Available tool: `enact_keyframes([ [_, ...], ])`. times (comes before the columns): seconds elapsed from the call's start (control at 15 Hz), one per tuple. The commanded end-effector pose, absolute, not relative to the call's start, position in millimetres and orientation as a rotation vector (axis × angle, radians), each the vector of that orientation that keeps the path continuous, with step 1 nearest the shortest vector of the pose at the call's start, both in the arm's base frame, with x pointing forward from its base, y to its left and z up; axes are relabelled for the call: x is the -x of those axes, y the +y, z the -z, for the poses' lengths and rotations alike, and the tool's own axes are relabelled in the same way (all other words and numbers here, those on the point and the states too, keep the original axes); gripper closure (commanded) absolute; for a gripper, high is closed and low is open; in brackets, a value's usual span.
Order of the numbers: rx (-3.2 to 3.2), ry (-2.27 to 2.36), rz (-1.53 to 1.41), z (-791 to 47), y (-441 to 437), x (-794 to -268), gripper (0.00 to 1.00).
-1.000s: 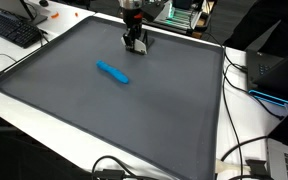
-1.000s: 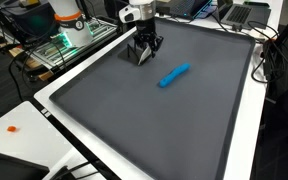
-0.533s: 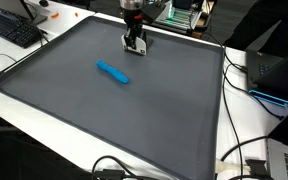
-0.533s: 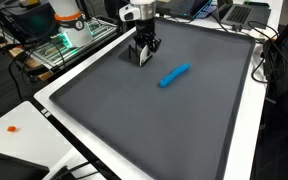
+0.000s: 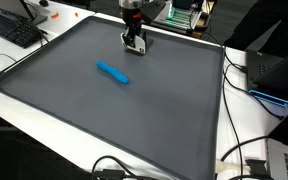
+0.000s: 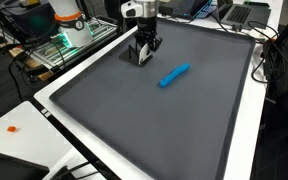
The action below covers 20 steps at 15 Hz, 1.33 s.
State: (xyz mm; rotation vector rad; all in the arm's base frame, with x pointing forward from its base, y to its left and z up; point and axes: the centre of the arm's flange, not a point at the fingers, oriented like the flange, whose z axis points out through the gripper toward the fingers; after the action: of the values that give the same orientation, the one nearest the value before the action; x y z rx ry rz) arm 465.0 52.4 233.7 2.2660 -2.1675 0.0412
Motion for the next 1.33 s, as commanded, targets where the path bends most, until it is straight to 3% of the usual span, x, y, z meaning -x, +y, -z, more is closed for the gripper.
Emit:
enact_keyframes([
  [0.0, -2.267, -2.149, -0.035, -264, 57, -468, 0.98],
  [0.6, -2.744, -1.633, -0.103, -328, 77, -502, 0.98],
  [1.27, -3.154, -0.790, -0.067, -336, 102, -551, 0.98],
])
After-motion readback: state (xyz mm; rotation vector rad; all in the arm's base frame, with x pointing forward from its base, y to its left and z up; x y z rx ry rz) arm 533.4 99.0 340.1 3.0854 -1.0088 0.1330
